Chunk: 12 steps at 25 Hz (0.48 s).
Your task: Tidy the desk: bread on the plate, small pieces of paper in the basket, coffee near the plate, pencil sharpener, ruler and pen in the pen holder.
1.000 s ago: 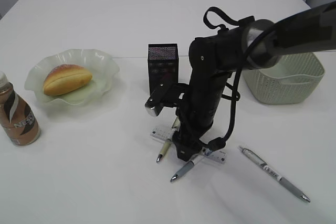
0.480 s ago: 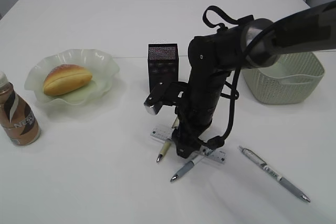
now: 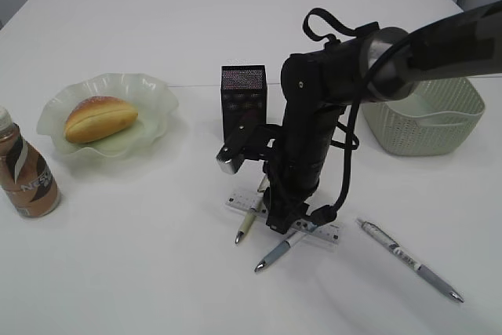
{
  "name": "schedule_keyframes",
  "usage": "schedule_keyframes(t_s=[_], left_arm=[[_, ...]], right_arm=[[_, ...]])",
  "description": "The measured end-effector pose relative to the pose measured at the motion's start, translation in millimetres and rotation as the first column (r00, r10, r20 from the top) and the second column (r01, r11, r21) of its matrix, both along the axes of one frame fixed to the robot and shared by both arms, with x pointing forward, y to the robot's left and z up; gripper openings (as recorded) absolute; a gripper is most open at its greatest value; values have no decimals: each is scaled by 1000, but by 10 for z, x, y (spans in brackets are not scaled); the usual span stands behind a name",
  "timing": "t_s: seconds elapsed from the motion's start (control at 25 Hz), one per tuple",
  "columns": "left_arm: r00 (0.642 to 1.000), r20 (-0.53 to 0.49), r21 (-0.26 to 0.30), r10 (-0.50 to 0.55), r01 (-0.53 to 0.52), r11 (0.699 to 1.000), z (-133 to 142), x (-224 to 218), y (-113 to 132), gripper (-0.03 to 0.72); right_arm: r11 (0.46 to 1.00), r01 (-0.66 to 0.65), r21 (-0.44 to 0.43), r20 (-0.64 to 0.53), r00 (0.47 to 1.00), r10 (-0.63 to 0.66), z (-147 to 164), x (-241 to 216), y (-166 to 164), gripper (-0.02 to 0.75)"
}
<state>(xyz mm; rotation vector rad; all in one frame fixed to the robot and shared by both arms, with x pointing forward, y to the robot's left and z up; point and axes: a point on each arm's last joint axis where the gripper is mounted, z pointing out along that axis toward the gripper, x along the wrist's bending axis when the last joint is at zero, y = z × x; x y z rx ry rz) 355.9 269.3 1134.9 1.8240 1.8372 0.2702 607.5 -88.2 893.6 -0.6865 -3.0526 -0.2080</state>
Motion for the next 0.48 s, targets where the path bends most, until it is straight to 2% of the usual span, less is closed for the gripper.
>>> schedule_keyframes(t_s=[0.2,0.48], left_arm=[[1000,0,0,0,0,1000,0,0,0,497],[1000,0,0,0,0,1000,0,0,0,497]], right_arm=[[1000,-5,-4,-15,1000,5,63,21,15,291],[1000,0,28,-40,999,1,338,103,101,291]])
